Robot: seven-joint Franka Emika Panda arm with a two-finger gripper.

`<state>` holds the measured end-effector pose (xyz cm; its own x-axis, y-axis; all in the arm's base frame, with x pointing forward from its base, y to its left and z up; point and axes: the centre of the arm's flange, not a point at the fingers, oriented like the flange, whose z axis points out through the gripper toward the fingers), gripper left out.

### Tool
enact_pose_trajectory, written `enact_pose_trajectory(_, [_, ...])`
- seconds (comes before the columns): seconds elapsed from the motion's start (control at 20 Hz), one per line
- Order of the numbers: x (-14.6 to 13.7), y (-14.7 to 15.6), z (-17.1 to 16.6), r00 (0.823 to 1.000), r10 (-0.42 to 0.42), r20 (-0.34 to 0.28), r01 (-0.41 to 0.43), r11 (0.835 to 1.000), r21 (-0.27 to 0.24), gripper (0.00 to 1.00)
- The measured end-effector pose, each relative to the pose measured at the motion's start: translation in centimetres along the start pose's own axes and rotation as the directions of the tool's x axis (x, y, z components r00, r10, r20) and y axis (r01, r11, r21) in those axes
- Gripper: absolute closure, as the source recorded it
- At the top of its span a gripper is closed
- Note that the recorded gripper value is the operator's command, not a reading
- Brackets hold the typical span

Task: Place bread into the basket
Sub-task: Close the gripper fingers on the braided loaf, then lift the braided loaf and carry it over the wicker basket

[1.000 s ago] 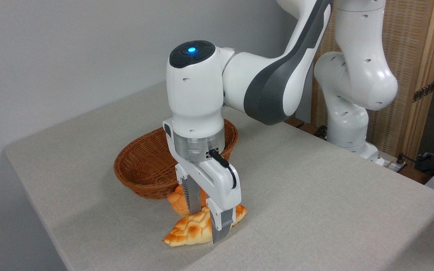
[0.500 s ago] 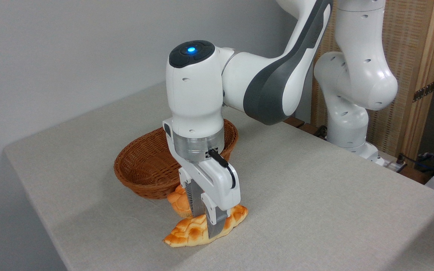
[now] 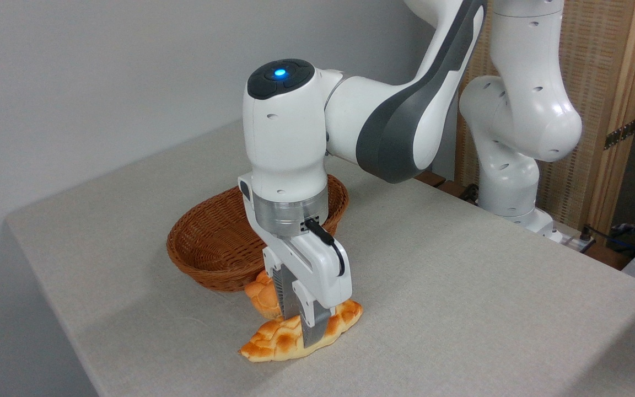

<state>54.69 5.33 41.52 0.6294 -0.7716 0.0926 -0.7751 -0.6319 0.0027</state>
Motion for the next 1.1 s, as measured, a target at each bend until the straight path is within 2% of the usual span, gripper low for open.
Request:
enact_pose_trajectory(0.5, [-0.6, -0.5, -0.5, 1.000, -0.014, -0.006, 0.014, 1.000, 0.007, 0.80])
enact_pose_trajectory(0.7, [-1.4, -1.3, -2.6, 0.998, -0.039, -0.044, 0.040, 0.999, 0.033, 0.74])
enact_pose_trajectory(0.9, [-1.1, -1.4, -6.1, 0.994, -0.042, -0.106, 0.048, 0.997, 0.062, 0.73])
enact_pose_trajectory(1.1, [1.2, 0.1, -8.4, 0.985, -0.044, -0.168, 0.042, 0.999, -0.019, 0.73])
